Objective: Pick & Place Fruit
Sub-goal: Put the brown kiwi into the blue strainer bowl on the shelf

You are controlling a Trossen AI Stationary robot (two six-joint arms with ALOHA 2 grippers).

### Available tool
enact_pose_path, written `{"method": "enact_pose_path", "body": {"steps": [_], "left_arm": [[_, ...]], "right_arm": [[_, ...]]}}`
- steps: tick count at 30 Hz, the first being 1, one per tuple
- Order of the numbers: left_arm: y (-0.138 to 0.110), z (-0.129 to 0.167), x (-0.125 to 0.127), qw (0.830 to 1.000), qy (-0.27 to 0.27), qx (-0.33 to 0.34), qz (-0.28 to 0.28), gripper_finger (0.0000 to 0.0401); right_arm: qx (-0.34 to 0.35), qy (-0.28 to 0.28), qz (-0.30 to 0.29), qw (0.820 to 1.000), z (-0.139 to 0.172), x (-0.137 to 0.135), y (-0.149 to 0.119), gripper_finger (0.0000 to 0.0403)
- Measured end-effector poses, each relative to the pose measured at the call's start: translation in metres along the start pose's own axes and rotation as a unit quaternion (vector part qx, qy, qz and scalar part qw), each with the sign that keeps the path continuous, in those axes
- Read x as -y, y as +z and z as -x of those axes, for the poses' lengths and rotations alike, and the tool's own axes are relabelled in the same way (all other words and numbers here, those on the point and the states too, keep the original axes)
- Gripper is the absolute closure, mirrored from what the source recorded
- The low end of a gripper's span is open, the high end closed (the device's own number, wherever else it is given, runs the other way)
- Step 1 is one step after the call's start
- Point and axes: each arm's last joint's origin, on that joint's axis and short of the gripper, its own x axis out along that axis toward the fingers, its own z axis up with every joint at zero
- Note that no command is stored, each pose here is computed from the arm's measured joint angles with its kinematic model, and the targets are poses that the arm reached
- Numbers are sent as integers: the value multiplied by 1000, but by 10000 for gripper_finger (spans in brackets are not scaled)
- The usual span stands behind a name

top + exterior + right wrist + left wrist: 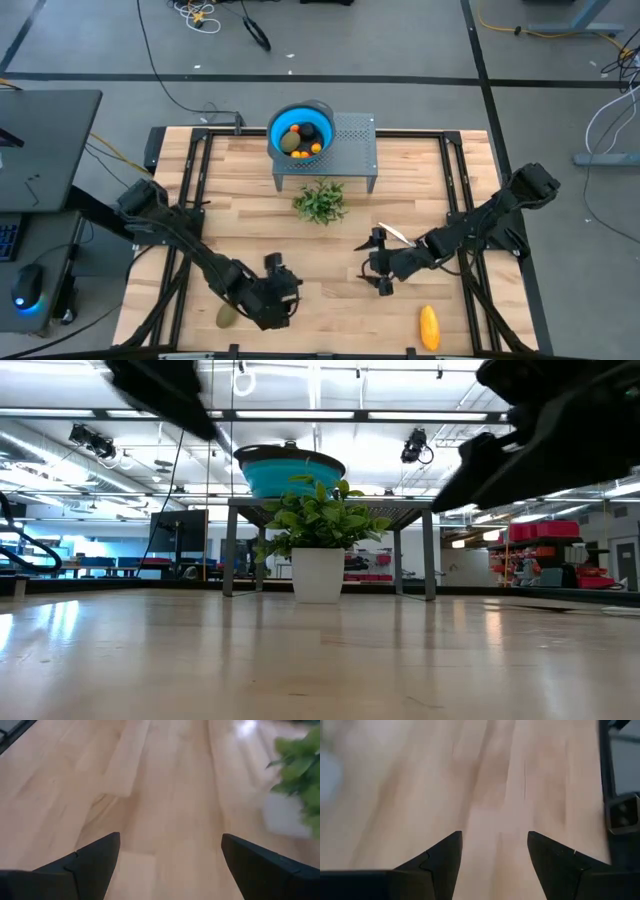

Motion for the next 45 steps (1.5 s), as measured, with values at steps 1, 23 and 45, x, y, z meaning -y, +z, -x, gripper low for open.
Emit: {"method": "enact_pose_path", "body": {"steps": [1,23,45], "left_arm": [[2,6,0,999,-3,-35,29,168],[-61,56,26,857,84,-315,398,149],[-111,43,18,851,124,-307,408,36]], "right_arm": [[6,-4,6,1000,-1,3,0,43],[22,-20,67,997,-14,40,-1,43],[16,8,29,999,-16,43,-2,43]]}}
